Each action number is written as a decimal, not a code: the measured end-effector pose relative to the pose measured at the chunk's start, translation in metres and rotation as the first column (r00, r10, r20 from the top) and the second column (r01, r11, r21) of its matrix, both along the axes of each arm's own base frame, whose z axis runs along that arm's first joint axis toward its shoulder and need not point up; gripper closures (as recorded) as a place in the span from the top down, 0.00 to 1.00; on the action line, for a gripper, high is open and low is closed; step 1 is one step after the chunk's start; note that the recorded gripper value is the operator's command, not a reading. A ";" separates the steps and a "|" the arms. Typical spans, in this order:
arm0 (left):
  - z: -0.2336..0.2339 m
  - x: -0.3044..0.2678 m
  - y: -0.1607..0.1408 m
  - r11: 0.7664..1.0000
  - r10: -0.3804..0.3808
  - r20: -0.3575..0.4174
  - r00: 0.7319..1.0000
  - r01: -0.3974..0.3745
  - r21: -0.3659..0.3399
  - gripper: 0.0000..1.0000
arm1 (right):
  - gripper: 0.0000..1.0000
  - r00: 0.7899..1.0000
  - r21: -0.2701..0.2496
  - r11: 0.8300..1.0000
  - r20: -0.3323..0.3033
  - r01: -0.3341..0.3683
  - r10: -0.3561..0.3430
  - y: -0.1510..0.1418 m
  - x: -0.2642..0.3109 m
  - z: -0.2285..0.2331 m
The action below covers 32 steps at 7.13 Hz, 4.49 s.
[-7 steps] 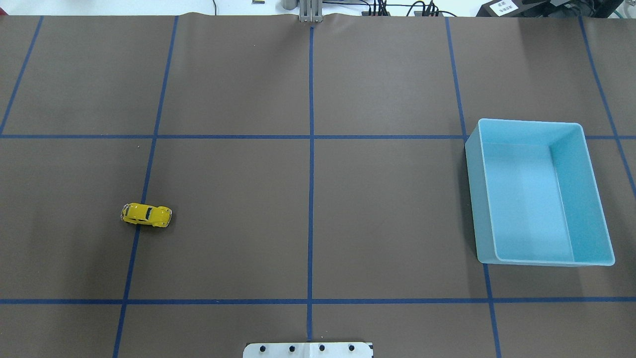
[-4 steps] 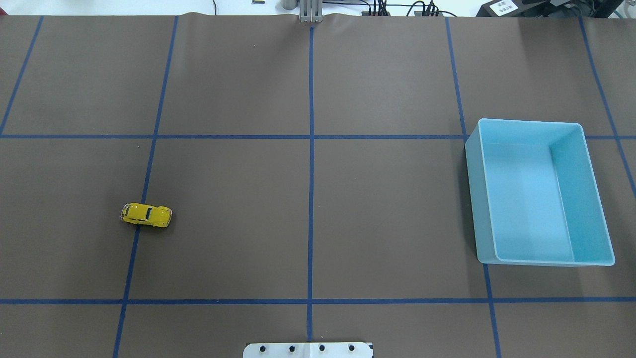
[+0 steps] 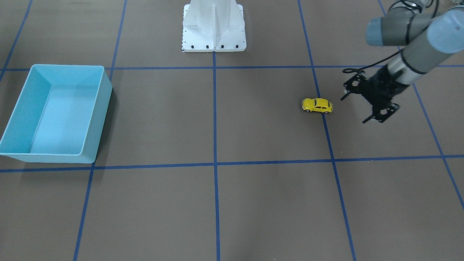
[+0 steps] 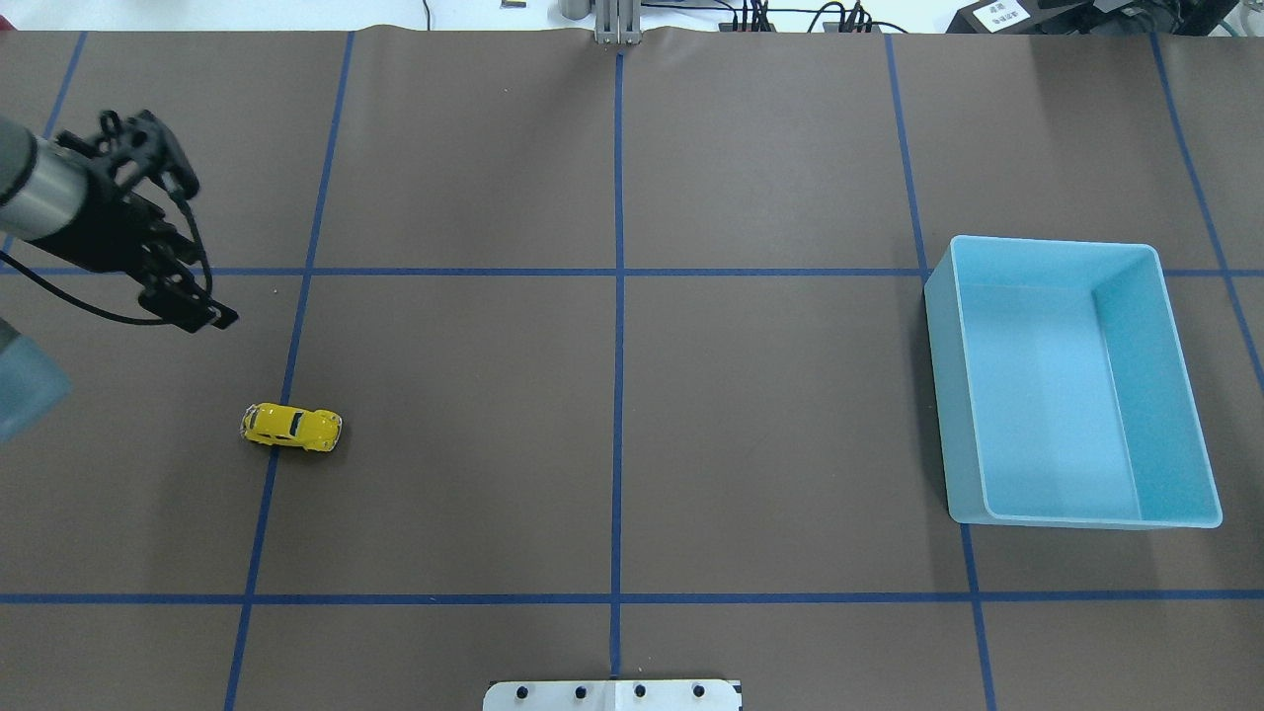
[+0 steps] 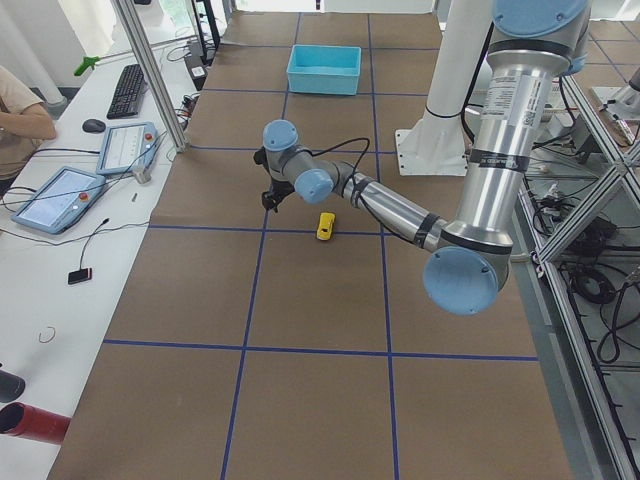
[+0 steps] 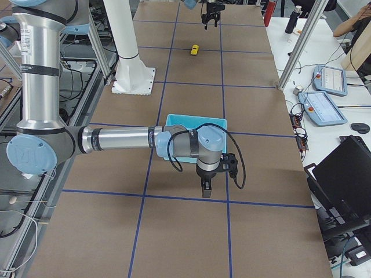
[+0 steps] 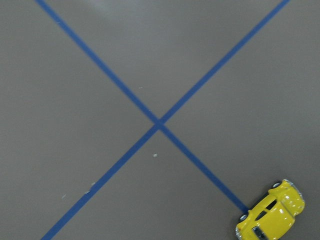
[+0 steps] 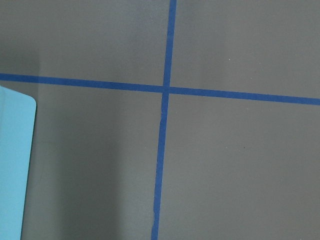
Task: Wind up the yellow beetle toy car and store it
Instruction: 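Lower the left gripper onto the yellow beetle toy car, then press the left gripper down on the car's roof, holding it against the table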
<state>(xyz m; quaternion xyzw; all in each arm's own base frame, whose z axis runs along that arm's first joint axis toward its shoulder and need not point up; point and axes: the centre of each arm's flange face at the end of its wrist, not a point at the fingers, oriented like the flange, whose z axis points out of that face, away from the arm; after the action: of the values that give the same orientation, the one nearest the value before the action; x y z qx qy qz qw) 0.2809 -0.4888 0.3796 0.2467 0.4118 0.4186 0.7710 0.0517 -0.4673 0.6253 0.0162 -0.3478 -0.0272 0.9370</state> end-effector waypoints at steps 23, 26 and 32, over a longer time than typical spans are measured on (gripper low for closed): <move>0.053 0.139 0.095 0.784 0.300 0.333 0.894 -0.430 0.448 0.31 | 1.00 1.000 -0.021 1.000 0.006 0.000 0.000 0.010 0.000 0.009; 0.050 0.135 0.095 0.782 0.306 0.321 0.896 -0.429 0.453 0.09 | 1.00 1.000 -0.023 1.000 0.009 0.000 0.000 0.012 0.000 0.010; 0.027 0.126 0.083 0.842 0.245 0.228 0.942 -0.323 0.432 0.18 | 1.00 1.000 -0.027 1.000 0.007 0.000 0.000 0.013 0.000 0.012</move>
<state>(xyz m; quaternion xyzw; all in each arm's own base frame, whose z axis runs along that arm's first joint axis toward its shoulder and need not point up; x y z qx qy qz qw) 0.4074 -0.4061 0.4063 0.3243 0.2672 0.6333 0.6499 0.0516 -0.4546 0.6369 0.0037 -0.3512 -0.0226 0.9360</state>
